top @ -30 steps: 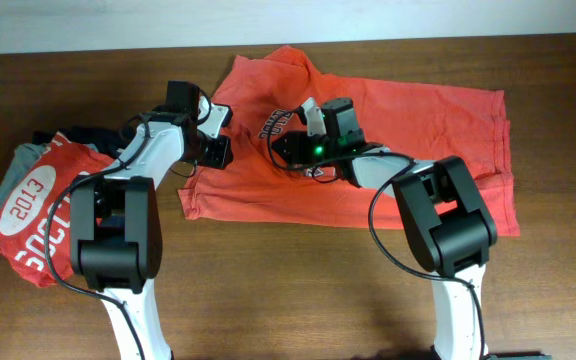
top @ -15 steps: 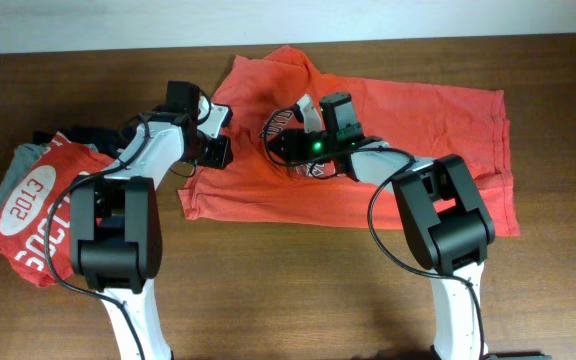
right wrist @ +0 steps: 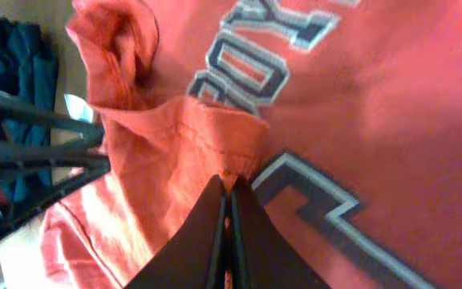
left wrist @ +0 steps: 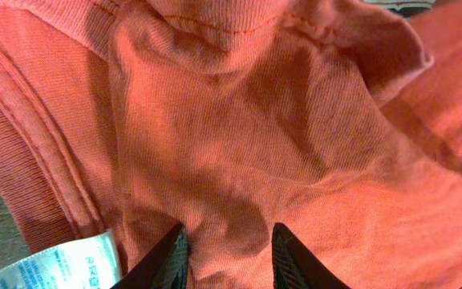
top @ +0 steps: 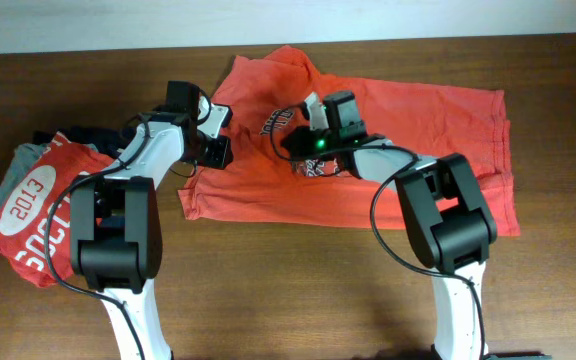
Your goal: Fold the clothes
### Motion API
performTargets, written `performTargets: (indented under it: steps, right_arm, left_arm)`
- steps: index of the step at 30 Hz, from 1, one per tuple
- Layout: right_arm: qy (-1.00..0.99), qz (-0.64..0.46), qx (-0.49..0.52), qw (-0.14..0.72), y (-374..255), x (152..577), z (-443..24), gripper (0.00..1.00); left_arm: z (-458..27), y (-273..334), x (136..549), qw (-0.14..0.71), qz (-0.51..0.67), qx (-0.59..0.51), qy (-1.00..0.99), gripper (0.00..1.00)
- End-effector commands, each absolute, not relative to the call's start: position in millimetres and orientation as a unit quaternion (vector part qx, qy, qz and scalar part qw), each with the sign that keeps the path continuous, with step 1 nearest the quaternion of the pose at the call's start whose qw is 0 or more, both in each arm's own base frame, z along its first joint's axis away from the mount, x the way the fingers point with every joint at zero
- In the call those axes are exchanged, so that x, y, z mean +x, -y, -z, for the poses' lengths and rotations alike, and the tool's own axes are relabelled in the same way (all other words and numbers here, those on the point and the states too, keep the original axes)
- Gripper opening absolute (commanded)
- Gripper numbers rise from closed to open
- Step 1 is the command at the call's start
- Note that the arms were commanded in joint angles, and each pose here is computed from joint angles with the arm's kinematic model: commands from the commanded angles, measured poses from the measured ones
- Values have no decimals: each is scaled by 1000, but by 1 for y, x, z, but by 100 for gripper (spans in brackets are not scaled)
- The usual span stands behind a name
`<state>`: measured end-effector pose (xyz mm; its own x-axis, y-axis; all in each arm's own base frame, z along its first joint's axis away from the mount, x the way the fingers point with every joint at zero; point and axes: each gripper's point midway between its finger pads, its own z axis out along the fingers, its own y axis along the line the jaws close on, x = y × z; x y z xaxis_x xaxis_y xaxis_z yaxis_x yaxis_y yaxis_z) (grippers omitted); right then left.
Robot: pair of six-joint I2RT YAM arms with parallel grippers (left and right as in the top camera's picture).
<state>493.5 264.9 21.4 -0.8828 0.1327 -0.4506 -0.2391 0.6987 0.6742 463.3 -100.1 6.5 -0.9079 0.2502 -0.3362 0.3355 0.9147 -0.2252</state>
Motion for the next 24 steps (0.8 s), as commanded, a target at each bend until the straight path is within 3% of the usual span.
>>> performTargets:
  steps: [1,12,14,16,20,24]
  right_arm:
    - [-882,-390,-14,265,-253,515,-38,4]
    - [-888,-388,2,249,-242,513,-39,4]
    - [-890,-386,5,241,-241,511,-36,11]
    - [-890,-387,4,241,-240,511,-37,27]
    - [-883,-386,5,265,-227,520,-58,45]
    - [-875,-374,-1,309,-196,530,-98,48]
  left_arm:
    - [2,99,457,135,144,154,-968,34]
    - [2,98,457,133,140,153,-969,34]
    - [2,98,457,133,140,153,-969,34]
    - [2,98,456,133,140,153,-969,34]
    - [2,98,457,135,140,153,-969,34]
    - [-8,98,462,138,140,153,-968,36]
